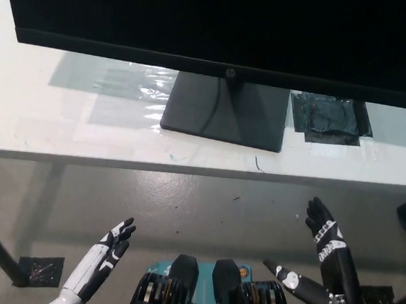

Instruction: The monitor is being placed at the center of the desk and the robot uses its right hand to grab on the right side of the monitor and tilt the angle of the montior sideways.

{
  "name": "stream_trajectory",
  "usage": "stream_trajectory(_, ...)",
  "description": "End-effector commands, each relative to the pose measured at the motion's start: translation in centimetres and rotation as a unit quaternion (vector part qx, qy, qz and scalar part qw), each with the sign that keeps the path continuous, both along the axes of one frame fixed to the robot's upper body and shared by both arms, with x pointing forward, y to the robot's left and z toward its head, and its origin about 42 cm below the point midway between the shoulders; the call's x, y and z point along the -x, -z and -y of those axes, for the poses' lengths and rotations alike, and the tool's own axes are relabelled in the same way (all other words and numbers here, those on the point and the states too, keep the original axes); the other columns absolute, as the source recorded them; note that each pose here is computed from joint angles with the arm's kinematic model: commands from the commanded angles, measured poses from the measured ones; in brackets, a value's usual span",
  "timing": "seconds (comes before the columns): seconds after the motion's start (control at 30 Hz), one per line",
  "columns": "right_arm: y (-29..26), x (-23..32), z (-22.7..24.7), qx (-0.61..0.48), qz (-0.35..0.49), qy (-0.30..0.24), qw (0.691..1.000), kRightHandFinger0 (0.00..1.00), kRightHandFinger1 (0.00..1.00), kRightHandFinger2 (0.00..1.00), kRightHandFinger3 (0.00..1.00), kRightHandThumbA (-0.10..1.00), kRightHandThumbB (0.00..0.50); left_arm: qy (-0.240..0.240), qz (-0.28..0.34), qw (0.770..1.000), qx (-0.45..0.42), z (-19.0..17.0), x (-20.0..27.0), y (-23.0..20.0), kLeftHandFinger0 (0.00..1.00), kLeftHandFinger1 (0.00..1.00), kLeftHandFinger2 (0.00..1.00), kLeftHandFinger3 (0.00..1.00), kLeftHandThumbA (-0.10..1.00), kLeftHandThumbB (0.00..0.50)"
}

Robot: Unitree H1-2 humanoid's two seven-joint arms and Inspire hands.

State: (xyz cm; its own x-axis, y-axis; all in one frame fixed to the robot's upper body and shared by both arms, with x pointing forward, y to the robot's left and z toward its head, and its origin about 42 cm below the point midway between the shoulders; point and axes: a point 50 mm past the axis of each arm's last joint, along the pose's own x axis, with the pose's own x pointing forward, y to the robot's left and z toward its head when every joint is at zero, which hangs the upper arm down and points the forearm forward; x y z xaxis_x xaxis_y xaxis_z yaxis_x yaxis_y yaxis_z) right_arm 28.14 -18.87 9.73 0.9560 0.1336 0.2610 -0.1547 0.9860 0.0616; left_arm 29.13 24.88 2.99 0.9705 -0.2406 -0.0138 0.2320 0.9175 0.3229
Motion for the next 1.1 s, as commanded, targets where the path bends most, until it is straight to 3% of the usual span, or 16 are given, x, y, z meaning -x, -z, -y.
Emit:
stream_trajectory(0.0,-9.4,0.3,0.7,-0.287,0.064,-0.164,0.942,1.0,1.0,1.0,1.0,1.0,0.365,0.013,0.061,0.998,0.0,0.0,-1.0,-1.6,1.0,1.0,1.0,1.0,1.0,0.301)
stream_trajectory(0.2,-11.0,-2.1,1.0,-0.384,0.027,-0.19,0.903,1.0,1.0,1.0,1.0,1.0,0.381,0.015,0.061,0.998,-0.001,0.2,-0.9,-1.6,1.0,1.0,1.0,1.0,1.0,0.286)
stream_trajectory(0.3,-11.4,-3.7,1.0,-0.432,0.013,-0.198,0.88,1.0,1.0,1.0,1.0,1.0,0.363,0.015,0.061,0.998,-0.001,0.2,-0.9,-1.6,1.0,1.0,1.0,1.0,1.0,0.28)
stream_trajectory(1.07,-11.1,-11.8,2.1,-0.537,-0.045,-0.167,0.826,1.0,1.0,1.0,1.0,1.0,0.332,0.013,0.059,0.998,0.005,0.3,-0.7,-1.5,1.0,1.0,1.0,1.0,1.0,0.276)
